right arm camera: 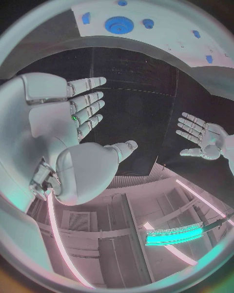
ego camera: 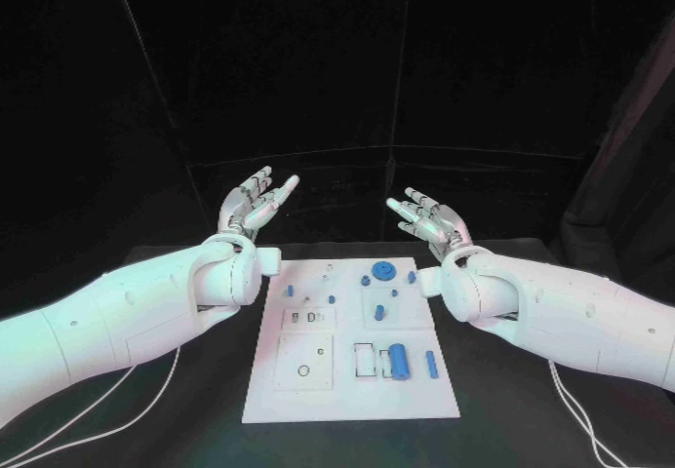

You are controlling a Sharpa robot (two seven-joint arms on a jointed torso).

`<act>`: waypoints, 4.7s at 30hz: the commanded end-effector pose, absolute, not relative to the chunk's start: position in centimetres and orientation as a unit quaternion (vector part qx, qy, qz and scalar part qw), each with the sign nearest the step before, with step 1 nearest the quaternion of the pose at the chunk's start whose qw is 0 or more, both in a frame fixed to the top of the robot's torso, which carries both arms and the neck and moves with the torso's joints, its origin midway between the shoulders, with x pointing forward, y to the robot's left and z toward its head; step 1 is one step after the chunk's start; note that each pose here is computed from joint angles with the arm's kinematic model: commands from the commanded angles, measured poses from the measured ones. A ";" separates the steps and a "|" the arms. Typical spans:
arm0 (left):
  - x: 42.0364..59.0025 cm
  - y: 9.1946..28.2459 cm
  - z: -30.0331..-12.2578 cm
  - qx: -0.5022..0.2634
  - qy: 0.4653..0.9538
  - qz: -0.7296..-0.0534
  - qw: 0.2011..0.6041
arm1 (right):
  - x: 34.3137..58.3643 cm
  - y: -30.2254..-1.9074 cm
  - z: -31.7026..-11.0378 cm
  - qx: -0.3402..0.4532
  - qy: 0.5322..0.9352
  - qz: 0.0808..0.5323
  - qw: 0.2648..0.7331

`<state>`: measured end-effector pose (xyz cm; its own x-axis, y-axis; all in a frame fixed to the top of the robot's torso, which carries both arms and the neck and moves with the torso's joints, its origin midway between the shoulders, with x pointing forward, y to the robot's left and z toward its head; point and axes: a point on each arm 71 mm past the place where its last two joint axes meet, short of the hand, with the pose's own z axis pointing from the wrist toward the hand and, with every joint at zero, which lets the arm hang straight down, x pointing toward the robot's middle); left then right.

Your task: Assemble the parts on the task board

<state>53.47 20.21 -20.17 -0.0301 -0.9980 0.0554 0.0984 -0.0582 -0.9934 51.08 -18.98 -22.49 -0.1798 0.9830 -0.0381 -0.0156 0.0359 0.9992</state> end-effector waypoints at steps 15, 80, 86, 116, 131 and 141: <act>54.2 20.5 -19.6 -0.467 0.450 -0.591 0.479 | 52.3 -18.7 -22.4 0.348 0.618 0.557 0.432; 47.4 19.8 -17.7 -0.393 0.525 -0.664 0.359 | 55.0 -16.6 -20.6 -0.147 0.767 0.215 0.586; 47.4 19.9 -17.7 -0.394 0.526 -0.663 0.358 | 55.1 -16.5 -20.8 -0.150 0.772 0.212 0.581; 47.6 20.3 -17.9 -0.397 0.531 -0.658 0.357 | 54.9 -16.5 -20.5 -0.155 0.759 0.218 0.593; 47.6 20.4 -17.9 -0.398 0.533 -0.657 0.356 | 54.7 -15.8 -19.0 -0.126 0.703 0.261 0.649; 47.7 20.4 -17.9 -0.397 0.533 -0.658 0.355 | 55.3 -14.5 -18.8 -0.106 0.688 0.263 0.668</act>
